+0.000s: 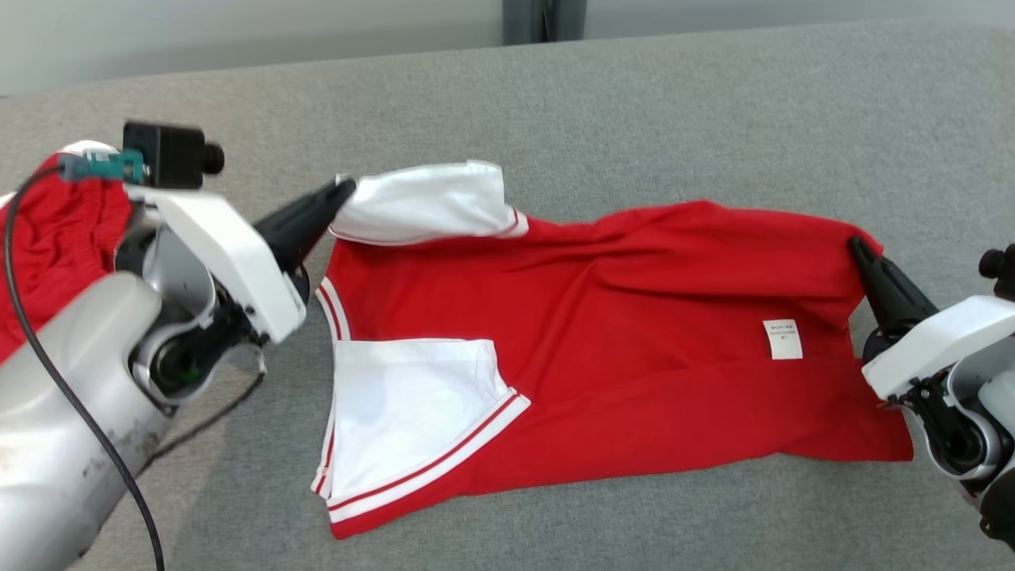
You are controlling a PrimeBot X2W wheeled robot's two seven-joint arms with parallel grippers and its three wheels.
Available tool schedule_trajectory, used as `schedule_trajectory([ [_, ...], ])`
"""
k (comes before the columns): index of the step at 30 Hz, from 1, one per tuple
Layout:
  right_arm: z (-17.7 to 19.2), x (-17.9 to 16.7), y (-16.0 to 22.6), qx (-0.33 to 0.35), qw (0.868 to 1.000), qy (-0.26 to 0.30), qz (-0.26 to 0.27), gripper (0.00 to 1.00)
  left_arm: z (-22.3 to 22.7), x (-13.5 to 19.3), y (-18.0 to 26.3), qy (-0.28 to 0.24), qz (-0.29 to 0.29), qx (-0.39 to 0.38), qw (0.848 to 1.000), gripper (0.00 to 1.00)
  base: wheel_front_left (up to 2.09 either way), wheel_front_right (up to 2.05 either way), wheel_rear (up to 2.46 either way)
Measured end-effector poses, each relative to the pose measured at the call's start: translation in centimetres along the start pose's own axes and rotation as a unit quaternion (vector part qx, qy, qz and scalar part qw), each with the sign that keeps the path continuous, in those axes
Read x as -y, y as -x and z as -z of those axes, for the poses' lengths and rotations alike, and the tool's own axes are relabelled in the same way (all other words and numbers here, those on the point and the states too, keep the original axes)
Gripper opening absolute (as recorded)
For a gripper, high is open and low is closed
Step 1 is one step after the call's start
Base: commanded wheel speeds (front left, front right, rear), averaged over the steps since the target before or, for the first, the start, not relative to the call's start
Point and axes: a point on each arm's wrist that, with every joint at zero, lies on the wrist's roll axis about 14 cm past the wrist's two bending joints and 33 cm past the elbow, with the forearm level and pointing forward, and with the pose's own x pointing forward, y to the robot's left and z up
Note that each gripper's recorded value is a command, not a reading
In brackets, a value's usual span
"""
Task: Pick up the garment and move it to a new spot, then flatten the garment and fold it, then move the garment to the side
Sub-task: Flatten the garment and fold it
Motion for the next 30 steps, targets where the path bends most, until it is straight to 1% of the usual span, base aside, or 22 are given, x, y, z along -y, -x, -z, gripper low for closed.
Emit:
schedule_trajectory([
  [8,0.7,-0.7,0.3,-0.016,1.000,0.011,-0.009,0.00,4.0,-0.1,2.9,0.031,-0.011,-0.024,0.999,0.00,0.00,0.00,0.00],
  [15,0.6,-0.5,-0.1,-0.019,0.999,0.023,-0.012,0.00,5.9,0.1,4.4,0.057,-0.013,-0.028,0.998,0.00,0.00,0.00,0.00],
  [22,2.1,0.6,0.7,-0.045,0.998,0.033,-0.003,0.00,8.3,0.4,5.5,0.090,-0.016,-0.035,0.995,0.00,0.00,0.00,0.00],
  [30,2.4,1.7,1.4,-0.051,0.998,0.035,0.013,0.00,10.9,1.8,6.0,0.120,-0.007,-0.052,0.991,0.00,0.00,0.00,0.00],
])
